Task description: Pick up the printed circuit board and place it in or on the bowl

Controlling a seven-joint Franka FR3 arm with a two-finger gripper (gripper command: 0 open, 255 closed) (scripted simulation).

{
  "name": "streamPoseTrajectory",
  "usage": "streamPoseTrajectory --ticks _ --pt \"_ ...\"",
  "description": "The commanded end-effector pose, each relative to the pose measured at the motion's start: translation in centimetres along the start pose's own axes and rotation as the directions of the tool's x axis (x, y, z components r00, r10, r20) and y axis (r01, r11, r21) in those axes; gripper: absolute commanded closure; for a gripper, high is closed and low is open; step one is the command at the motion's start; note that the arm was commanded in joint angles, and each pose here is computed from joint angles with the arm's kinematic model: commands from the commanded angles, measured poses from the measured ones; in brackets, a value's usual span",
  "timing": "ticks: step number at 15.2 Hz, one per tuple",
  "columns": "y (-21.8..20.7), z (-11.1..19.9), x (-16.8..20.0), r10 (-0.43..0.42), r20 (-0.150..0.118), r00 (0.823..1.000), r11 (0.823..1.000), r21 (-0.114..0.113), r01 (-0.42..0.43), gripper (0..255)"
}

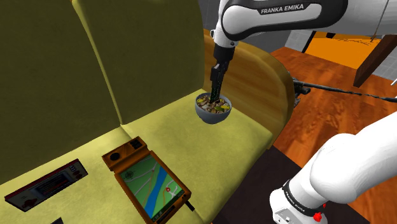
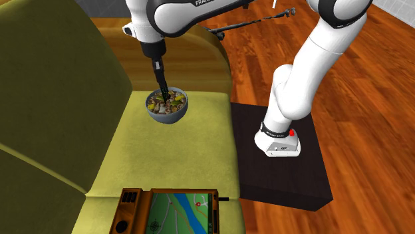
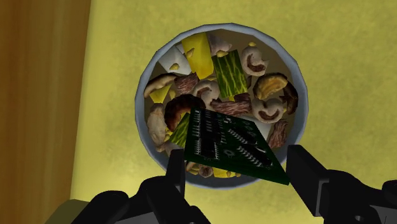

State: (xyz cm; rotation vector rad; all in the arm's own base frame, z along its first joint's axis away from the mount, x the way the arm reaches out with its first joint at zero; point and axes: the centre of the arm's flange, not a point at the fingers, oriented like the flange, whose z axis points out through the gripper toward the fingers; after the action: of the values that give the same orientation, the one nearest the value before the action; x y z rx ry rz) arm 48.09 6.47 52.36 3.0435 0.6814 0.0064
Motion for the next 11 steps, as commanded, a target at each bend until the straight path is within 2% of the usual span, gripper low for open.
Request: streamPoseTrajectory --ticks 1,3,4,9,11 --pt "0.0 0.0 0.0 0.0 0.0 1.0 1.0 0.0 0.0 255" --pt "0.0 0.0 0.0 0.0 0.0 1.0 1.0 0.0 0.0 255" --pt "0.0 0.0 0.0 0.0 0.0 1.0 1.0 0.0 0.0 0" --pt "0.0 0.0 0.0 0.0 0.0 1.0 1.0 0.0 0.0 0" --pt "0.0 -2.6 0.0 0.0 0.0 1.0 1.0 0.0 0.0 0"
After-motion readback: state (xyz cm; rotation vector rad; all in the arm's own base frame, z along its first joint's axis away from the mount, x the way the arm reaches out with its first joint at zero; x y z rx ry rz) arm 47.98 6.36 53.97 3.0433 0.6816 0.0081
